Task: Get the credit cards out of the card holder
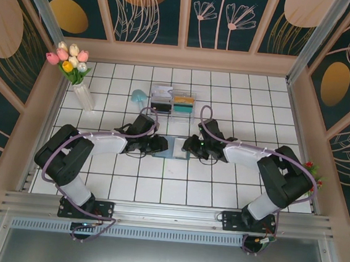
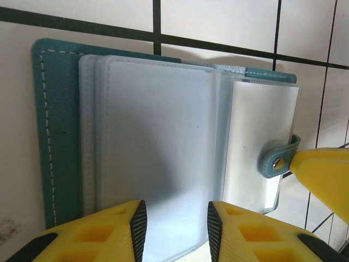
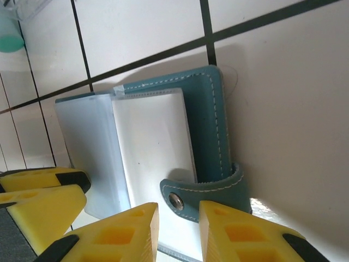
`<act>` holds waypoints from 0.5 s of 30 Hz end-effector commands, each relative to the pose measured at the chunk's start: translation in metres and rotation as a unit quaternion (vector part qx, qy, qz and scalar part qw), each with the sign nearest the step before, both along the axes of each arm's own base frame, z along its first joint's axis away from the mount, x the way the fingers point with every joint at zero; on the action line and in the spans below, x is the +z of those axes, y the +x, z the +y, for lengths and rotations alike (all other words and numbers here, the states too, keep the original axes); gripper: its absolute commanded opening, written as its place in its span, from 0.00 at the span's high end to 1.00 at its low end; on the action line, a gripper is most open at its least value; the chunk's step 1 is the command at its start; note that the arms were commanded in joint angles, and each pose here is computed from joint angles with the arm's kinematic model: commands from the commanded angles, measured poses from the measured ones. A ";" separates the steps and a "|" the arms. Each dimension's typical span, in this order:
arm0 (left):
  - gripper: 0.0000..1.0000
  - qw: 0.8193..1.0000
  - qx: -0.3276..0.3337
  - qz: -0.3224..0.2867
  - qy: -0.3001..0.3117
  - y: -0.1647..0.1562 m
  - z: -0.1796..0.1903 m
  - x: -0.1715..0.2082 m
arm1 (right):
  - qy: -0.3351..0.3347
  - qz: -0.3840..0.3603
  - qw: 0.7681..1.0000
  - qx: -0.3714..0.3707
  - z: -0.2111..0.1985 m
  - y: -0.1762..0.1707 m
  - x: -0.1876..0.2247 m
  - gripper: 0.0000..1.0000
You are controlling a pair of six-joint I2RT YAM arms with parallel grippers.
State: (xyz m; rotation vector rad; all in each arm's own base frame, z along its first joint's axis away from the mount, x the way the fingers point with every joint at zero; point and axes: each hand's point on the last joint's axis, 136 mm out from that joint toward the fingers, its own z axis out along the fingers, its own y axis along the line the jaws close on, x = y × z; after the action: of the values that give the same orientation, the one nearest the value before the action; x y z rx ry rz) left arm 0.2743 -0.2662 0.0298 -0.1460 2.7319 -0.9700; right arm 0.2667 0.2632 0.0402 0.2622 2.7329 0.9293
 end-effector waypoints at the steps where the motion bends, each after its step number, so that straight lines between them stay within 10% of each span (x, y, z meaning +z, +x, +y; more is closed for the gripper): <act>1: 0.62 1.000 -0.007 0.011 0.019 -0.008 0.005 -0.009 | -0.008 0.021 1.000 0.019 0.000 -0.009 -0.012 0.72; 15: 0.61 1.000 -0.005 0.011 0.022 -0.008 0.007 -0.009 | -0.044 0.048 0.998 0.014 -0.012 -0.034 -0.025 0.68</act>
State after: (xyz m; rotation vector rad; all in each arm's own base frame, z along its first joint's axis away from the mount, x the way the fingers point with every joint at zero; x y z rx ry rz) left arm 0.2741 -0.2661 0.0295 -0.1460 2.7334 -0.9689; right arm 0.2493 0.2645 0.0275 0.2273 2.7924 0.9039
